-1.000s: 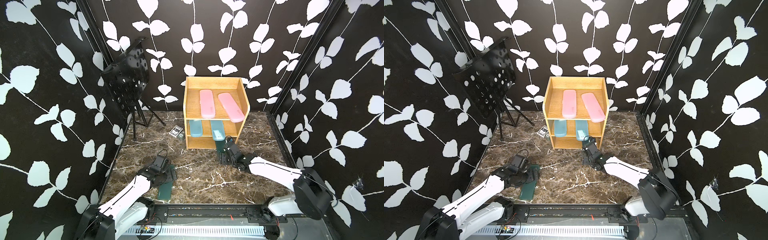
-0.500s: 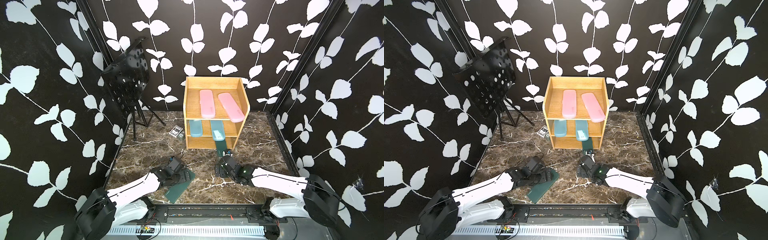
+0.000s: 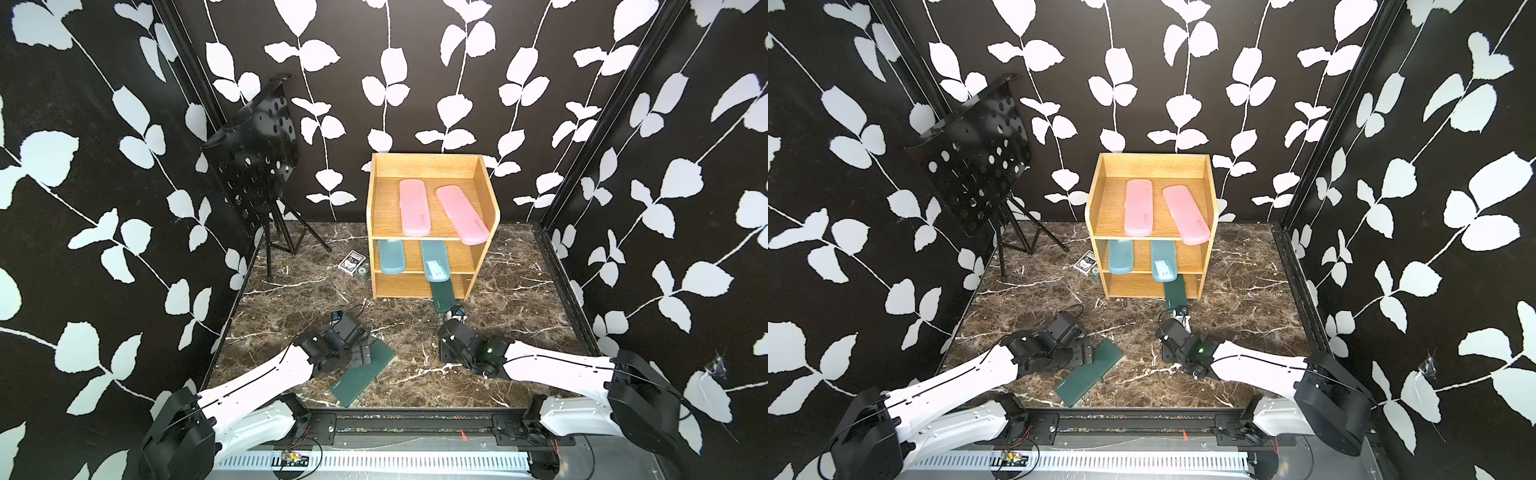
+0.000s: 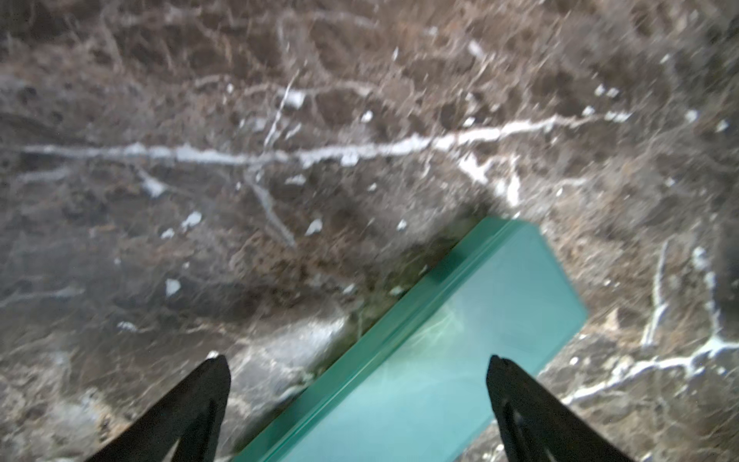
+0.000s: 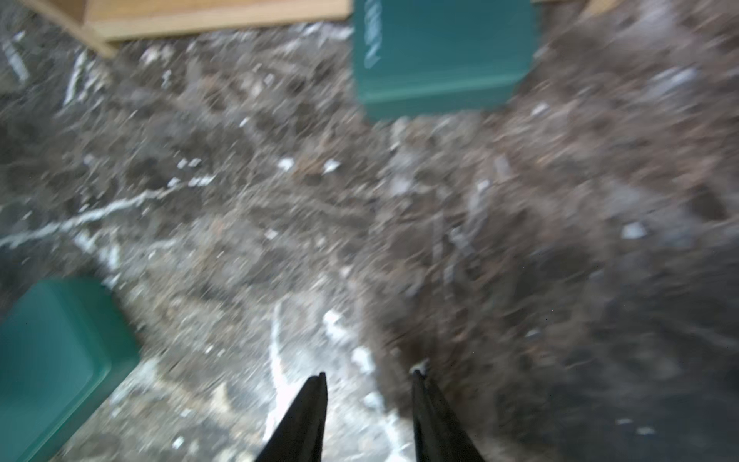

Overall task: Place the pencil cases on the shelf according to color
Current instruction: Pick up the pencil case from the center of the board.

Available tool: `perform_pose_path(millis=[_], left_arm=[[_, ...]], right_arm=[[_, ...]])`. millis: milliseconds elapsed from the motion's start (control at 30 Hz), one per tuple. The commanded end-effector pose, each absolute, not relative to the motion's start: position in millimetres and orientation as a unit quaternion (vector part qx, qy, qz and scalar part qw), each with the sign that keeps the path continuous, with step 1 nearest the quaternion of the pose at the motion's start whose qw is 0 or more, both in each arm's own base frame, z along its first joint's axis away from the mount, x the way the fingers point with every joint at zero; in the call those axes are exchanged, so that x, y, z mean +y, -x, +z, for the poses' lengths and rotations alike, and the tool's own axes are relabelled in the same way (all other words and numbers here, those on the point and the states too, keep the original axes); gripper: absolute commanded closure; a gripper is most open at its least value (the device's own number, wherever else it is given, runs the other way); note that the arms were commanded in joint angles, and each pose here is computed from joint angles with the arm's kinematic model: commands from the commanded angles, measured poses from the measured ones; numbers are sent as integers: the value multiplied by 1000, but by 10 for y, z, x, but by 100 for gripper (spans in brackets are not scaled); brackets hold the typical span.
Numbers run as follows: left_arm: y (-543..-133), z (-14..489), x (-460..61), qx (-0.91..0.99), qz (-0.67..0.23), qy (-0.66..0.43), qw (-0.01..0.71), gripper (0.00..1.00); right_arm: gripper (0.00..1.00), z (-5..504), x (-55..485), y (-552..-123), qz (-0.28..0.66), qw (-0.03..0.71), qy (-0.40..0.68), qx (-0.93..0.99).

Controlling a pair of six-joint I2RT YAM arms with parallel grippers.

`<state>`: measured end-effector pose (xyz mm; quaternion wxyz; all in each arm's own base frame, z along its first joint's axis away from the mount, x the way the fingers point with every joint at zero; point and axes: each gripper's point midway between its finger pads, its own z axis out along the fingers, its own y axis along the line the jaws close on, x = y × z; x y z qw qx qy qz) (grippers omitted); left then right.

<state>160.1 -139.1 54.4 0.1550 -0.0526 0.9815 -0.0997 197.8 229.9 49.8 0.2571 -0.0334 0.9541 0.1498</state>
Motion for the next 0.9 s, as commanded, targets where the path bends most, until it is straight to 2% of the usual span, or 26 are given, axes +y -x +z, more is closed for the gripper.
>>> perform_pose_path(millis=[0,267,467,667,867], left_arm=[[-1337,384,-1266,989,-89,37,109,1],[-1278,309,-1448,984,-148,35,96,1],[-1276,346,-1659,976,-196,47,77,1],[-1359,362,-1757,971,-213,61,86,1],[-1510,443,-1948,961,-247,73,105,1]], right_arm=[[63,428,2646,-1829,215,232,17,949],[62,269,3444,-1747,261,168,33,950],[62,350,3866,-2075,282,154,32,947],[62,525,4025,-2459,305,164,29,938],[62,692,3839,-2468,262,180,64,946]])
